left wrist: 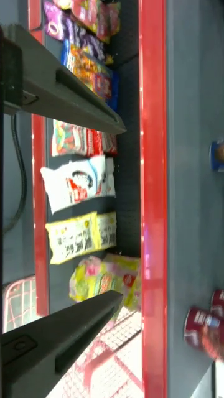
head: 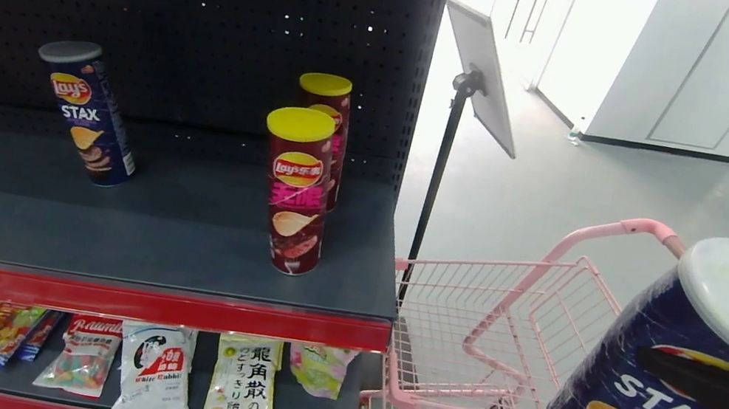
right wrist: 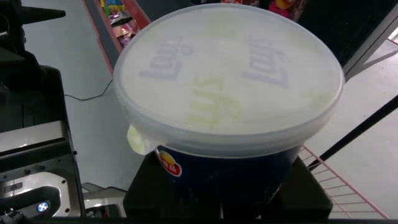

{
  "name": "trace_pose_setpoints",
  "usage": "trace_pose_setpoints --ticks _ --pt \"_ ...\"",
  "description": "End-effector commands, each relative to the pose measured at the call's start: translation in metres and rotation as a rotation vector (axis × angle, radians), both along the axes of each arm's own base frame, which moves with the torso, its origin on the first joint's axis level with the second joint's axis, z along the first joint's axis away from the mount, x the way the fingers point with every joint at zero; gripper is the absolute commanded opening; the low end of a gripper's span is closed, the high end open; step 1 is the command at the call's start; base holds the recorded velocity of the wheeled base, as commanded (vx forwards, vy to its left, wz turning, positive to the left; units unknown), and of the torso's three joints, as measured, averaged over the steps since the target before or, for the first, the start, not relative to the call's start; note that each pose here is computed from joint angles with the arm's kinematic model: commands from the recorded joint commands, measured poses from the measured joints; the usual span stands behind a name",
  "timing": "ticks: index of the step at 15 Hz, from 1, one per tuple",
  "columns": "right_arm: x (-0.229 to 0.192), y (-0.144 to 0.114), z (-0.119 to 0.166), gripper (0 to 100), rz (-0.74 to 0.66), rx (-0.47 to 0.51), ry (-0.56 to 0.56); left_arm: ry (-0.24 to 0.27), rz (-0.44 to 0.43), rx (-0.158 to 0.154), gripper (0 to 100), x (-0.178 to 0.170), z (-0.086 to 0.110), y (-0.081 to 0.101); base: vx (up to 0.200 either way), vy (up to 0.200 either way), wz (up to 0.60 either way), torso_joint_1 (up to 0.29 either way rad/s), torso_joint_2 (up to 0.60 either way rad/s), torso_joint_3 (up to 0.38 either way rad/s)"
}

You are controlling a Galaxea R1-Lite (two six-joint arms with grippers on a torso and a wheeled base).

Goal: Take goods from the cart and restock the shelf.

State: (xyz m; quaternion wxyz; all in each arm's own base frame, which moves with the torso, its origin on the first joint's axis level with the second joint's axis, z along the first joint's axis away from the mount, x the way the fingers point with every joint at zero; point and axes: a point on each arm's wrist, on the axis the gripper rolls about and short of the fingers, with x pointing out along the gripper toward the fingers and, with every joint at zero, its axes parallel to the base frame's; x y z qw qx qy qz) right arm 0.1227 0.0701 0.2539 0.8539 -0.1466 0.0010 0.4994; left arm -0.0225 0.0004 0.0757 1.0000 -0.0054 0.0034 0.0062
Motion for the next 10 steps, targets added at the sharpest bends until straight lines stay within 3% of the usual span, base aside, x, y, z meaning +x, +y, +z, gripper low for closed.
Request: trace_pose_setpoints --ticks 1,10 --pt "-0.0003 -0.0003 0.0002 0 -0.001 0.002 -0.002 0.001 0.000 0.000 100 0.0001 0.0000 0.0000 0.000 0.200 0.00 0.002 0.00 0.002" --pt "-0.0093 -0.0013 0.0049 0 0.023 0.013 -0.035 0.001 0.000 -0.001 100 0.0001 0.0000 0.0000 0.000 0.200 0.00 0.001 0.00 0.005"
